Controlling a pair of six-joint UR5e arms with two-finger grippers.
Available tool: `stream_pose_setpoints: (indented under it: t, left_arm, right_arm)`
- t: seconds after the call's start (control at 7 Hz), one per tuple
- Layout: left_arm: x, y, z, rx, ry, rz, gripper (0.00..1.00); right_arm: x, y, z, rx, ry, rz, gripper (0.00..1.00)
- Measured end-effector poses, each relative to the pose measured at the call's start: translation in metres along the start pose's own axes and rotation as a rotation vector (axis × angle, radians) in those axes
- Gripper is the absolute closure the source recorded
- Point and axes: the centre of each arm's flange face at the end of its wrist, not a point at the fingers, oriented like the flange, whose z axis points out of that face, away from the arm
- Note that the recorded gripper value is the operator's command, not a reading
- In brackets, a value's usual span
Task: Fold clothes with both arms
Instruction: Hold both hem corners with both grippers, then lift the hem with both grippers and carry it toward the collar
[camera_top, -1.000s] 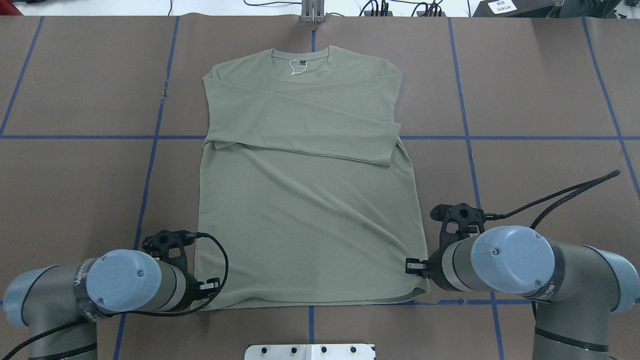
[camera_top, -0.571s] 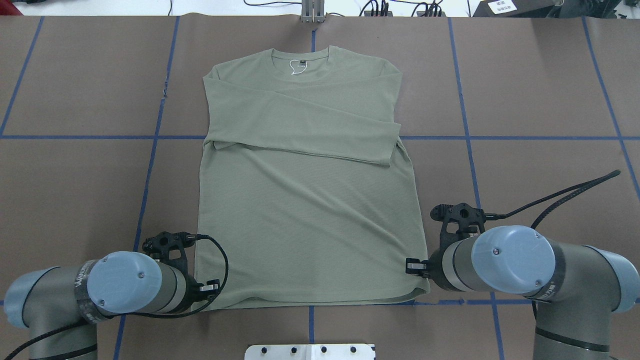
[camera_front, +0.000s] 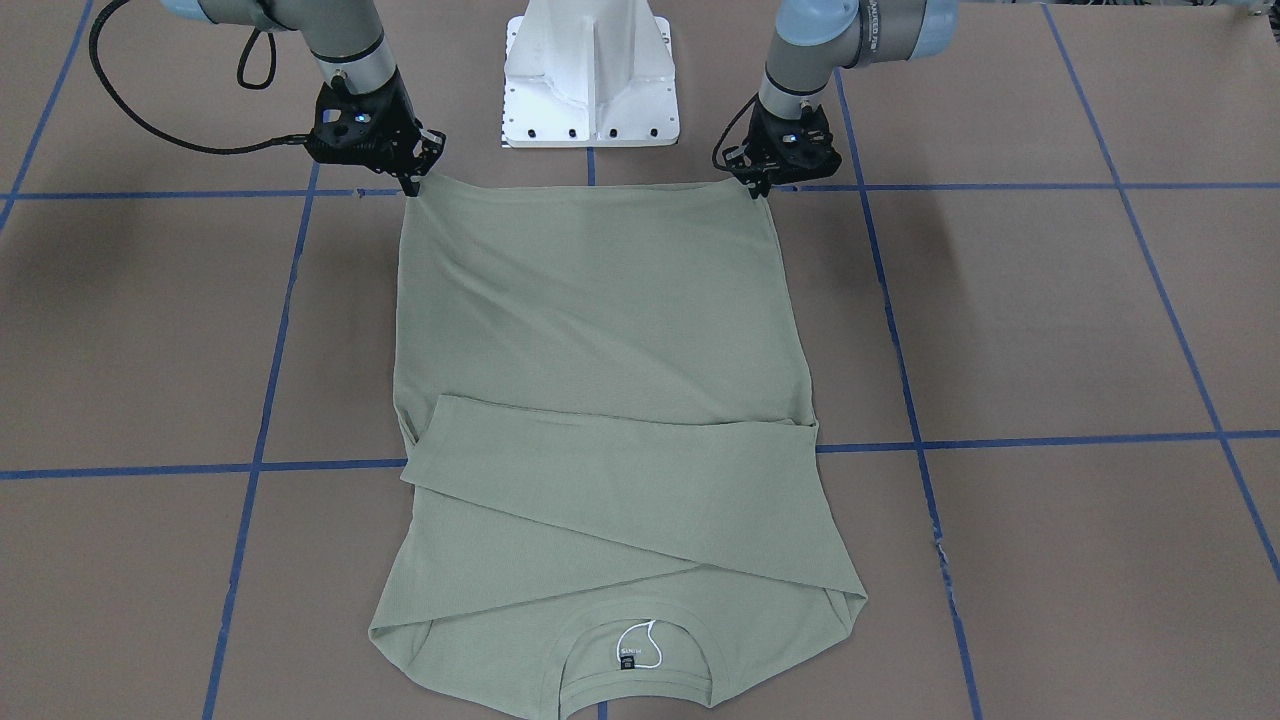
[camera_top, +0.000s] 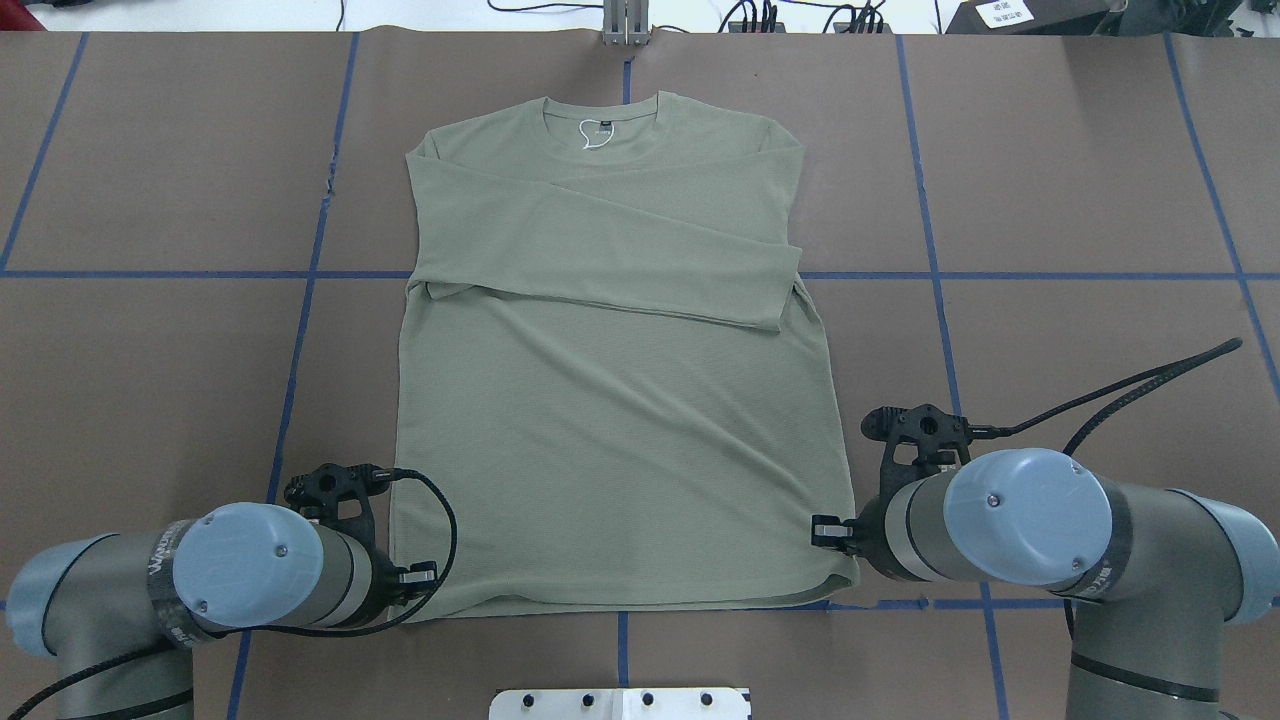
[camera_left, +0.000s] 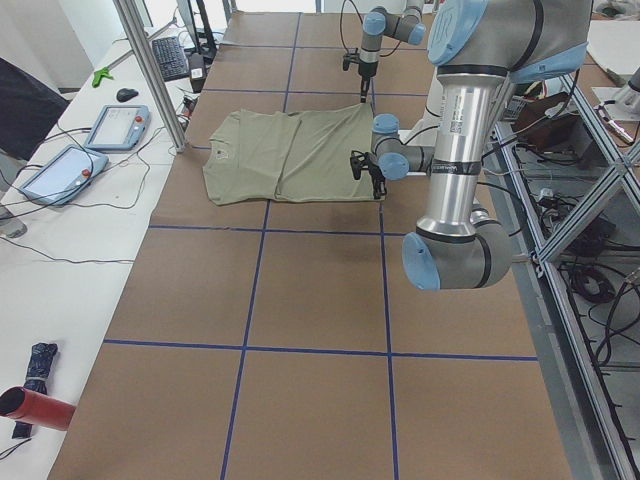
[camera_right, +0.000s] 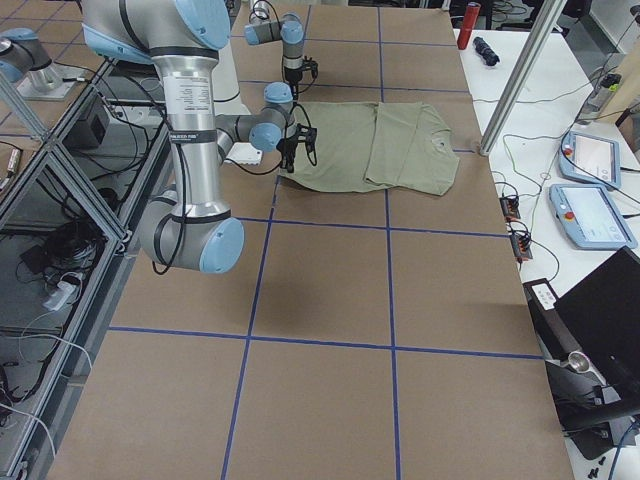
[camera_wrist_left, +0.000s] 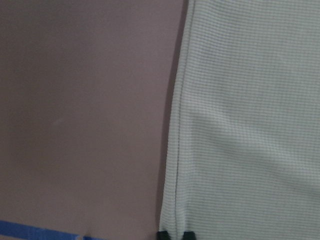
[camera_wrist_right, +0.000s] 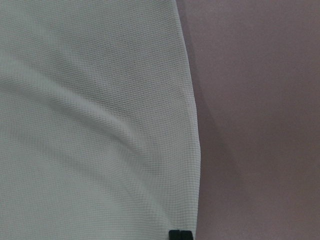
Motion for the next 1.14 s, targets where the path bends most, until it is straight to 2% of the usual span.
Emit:
stream_pose_setpoints:
  t: [0.43,0.86,1.14]
  left_arm:
    - [0.004,0.001,-0.018,0.001,0.027,0.001,1.0]
    - [0.002,0.012,-0.072,0.001,0.038,0.01,1.0]
    - [0.003,0.036,-0.112,-0.028,0.057,0.037,1.0]
  right_arm:
    - [-0.001,0.001,-0.011,0.0,-0.018,-0.002,1.0]
    - [0.005,0.005,-0.041,0.005,-0.06,-0.005,1.0]
    - [0.017,0.019,-0.059,-0.031,-0.074,-0.016,1.0]
